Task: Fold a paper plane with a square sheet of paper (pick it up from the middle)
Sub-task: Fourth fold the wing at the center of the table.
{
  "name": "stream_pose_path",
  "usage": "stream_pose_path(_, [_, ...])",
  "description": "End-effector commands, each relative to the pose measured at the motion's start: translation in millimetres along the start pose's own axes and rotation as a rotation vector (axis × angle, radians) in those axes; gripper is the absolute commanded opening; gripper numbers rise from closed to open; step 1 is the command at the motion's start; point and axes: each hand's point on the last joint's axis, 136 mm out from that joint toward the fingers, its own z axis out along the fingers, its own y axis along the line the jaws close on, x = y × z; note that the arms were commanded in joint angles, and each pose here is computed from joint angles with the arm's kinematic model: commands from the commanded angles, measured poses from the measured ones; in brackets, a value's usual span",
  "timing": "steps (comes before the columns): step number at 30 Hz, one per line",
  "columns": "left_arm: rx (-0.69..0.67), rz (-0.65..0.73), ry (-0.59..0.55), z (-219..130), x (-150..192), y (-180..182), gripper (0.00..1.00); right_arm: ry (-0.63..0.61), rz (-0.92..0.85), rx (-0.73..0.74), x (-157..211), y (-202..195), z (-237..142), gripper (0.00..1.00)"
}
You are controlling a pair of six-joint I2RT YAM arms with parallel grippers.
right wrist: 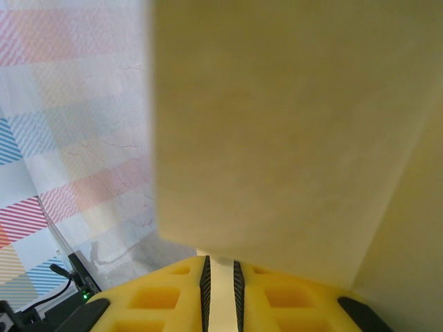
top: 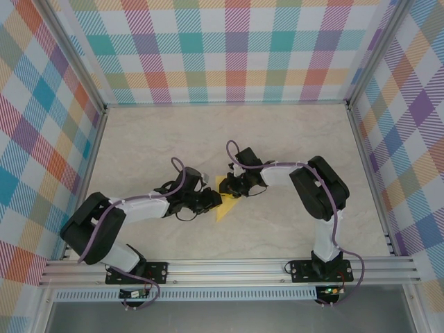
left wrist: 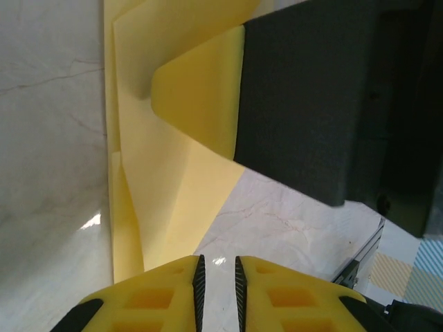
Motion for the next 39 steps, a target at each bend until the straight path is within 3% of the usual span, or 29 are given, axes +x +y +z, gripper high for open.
stream_pose_path(1, [0.070,0.004,0.008,9,-6,-17,0.20,0.080,0.113,0.193,28,-66,19,0.20])
stream_pose_path(16, [-0.010,-0.057,0.112,30,27,30,0.17,0.086,0.117,0.205,30,-70,21,0.19])
stream_pose_path(39, [-0.120,-0.004,0.275,0,85,65,0.19,0.089,0.134,0.234,33,-79,22,0.19])
